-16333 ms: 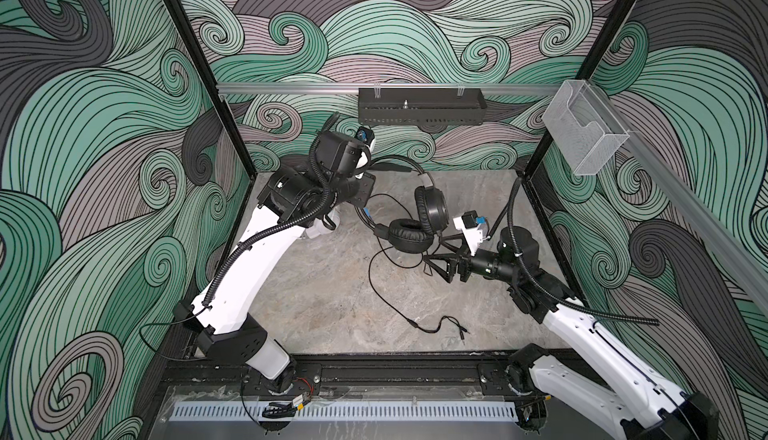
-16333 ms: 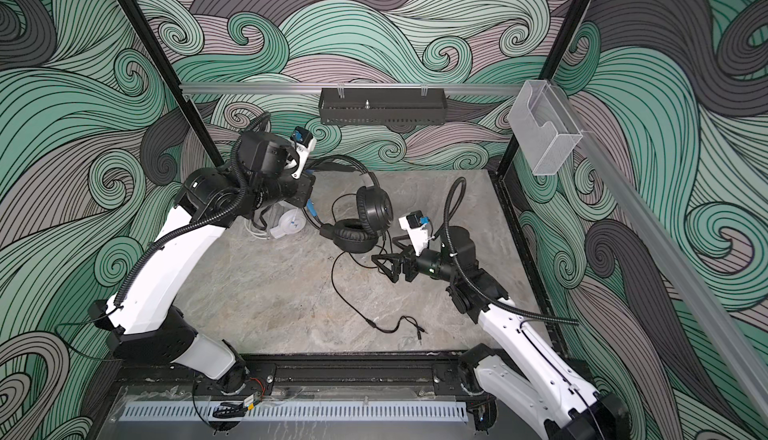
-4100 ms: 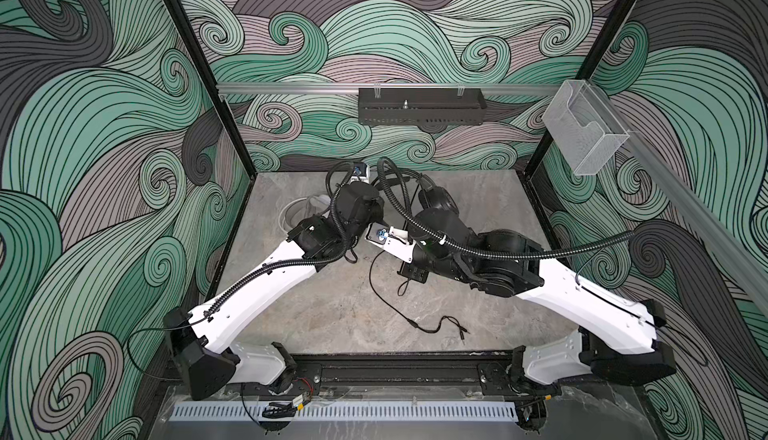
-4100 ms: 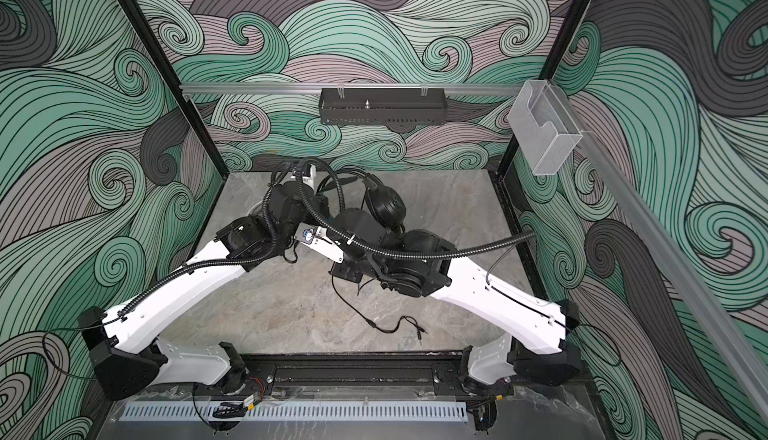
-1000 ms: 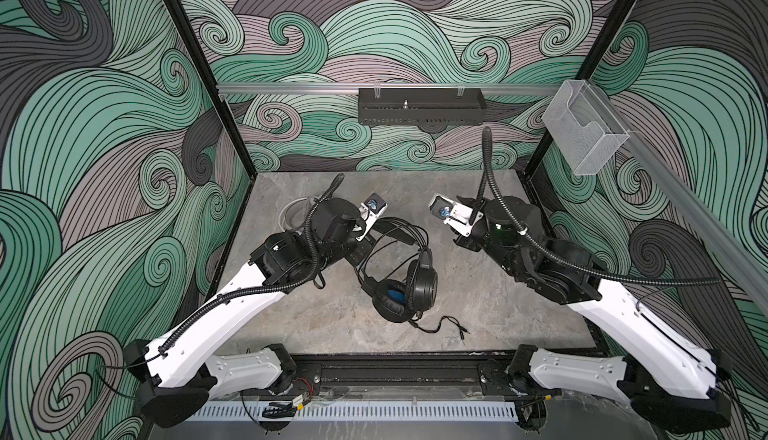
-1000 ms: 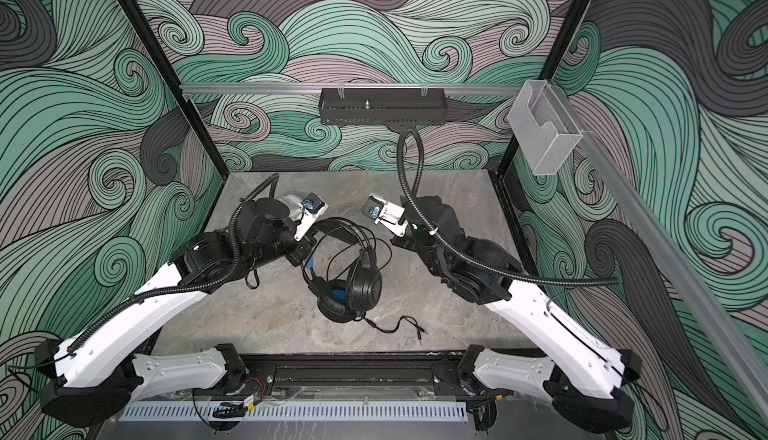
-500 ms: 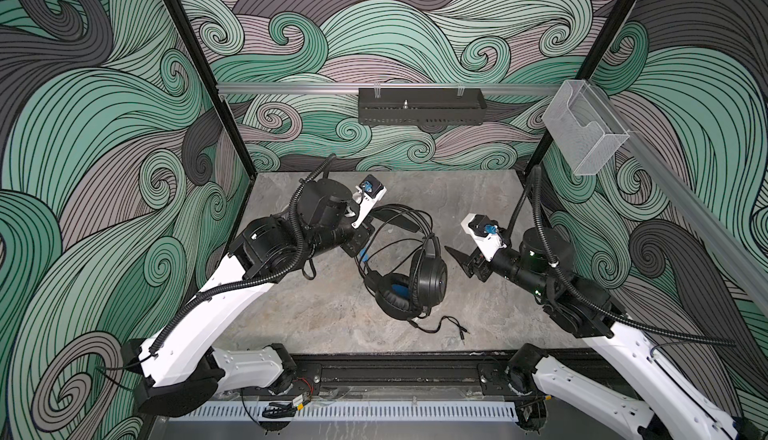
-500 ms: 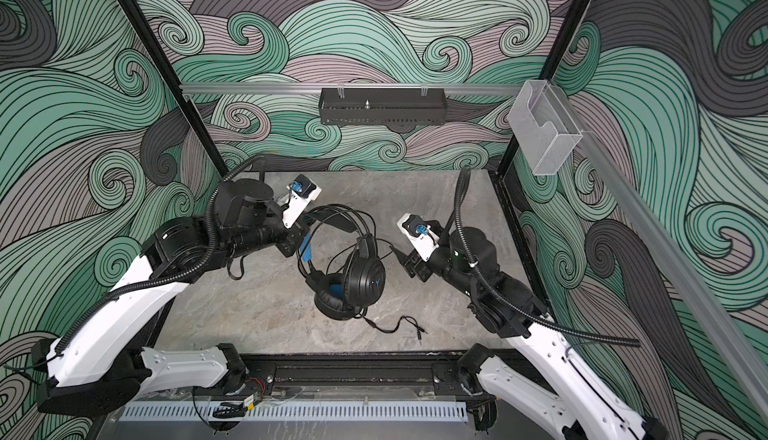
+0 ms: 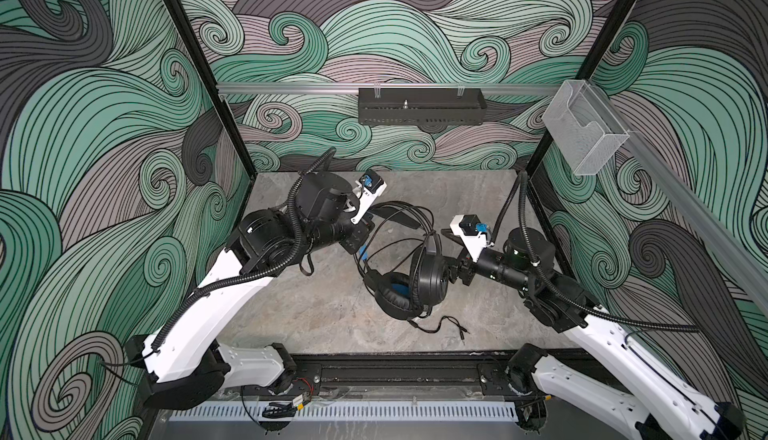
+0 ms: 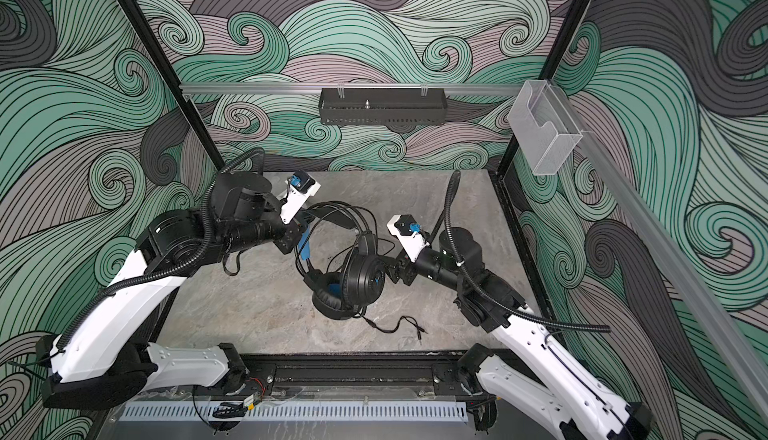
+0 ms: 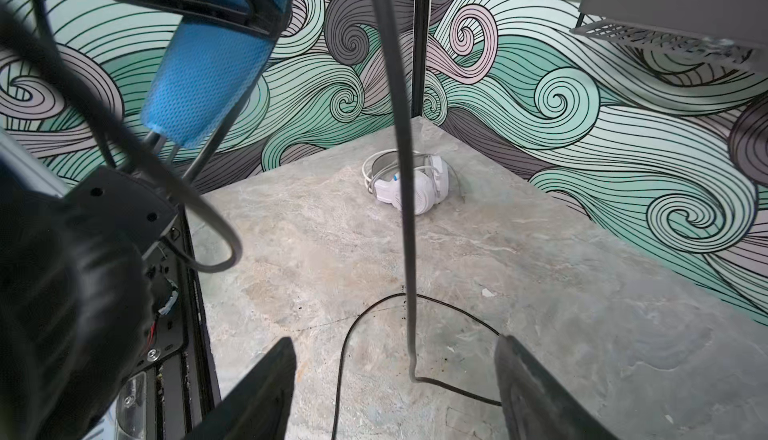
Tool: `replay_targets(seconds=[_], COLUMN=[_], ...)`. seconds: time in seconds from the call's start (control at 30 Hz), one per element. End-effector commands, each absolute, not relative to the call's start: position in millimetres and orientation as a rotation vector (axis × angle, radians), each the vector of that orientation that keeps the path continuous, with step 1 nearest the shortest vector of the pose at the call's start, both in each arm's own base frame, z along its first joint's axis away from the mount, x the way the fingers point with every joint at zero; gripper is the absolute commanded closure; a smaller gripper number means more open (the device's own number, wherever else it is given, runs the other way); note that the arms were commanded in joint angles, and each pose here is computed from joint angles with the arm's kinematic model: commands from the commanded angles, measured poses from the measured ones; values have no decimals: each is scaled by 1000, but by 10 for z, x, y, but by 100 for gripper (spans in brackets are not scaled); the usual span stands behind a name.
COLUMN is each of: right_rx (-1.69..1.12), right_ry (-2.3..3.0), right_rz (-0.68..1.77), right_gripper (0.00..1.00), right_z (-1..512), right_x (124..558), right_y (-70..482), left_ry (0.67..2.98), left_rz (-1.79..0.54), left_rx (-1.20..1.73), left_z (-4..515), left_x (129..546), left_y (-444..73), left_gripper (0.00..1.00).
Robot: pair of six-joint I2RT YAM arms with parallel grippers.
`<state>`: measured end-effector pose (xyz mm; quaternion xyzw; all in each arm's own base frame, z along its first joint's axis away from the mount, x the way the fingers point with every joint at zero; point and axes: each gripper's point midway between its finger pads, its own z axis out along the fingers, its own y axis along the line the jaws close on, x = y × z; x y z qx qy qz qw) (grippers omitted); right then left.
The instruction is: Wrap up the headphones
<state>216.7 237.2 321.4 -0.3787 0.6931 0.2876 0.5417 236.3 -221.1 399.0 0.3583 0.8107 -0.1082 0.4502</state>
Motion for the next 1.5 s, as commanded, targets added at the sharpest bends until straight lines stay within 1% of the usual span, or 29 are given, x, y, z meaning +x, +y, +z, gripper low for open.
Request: replay_targets(seconds=[0.0, 0.1, 0.2, 0.27, 0.37, 0.47, 0.5, 0.67, 0.87, 1.03, 1.23, 1.47], right_rx=[-862, -865, -840, -819, -775, -713, -699, -627, -519, -352, -257, -152], right_ry=[1606, 1603, 1603, 1604, 1615, 1621, 1621, 1642, 1656, 1669, 1667, 1670], right_rz=[733, 747, 750, 756, 752, 734, 720, 594, 506, 382, 280, 229], right_gripper=[27, 36, 49, 63, 80, 96, 100, 100, 100, 100, 100, 100], right_z=[3267, 3269, 3279, 3283, 3321, 3395, 3430, 3518, 3594, 3670, 3749, 3725], right_x=[2330, 2446, 2527, 2562, 2624, 2700, 2718, 2835, 2994, 3152, 3201, 3211], right_y=[2485, 2560, 2552, 2516, 2417, 2256, 2206, 1957, 1731, 1391, 1134, 936], left_ry=[1956, 1950, 1938, 1931, 1931, 1932, 1933, 1934, 1936, 1944, 1947, 1938], left_rz=[-365, -372, -386, -393, -397, -394, -392, -391, -392, -357, -335, -323], left_rx=[819, 808, 790, 779, 777, 776, 776, 772, 766, 732, 707, 691], left_z=[4250, 4272, 4316, 4342, 4343, 4325, 4319, 4294, 4278, 4244, 4210, 4207], left_x=[2321, 2322, 2325, 2331, 2321, 2314, 2309, 2303, 2308, 2350, 2378, 2389], left_y=[-2243, -2240, -2246, -2249, -2244, -2230, -2222, -2210, -2208, -2153, -2118, -2084], left_gripper=[100, 100, 100, 100, 100, 100, 100, 100, 100, 100, 100, 100])
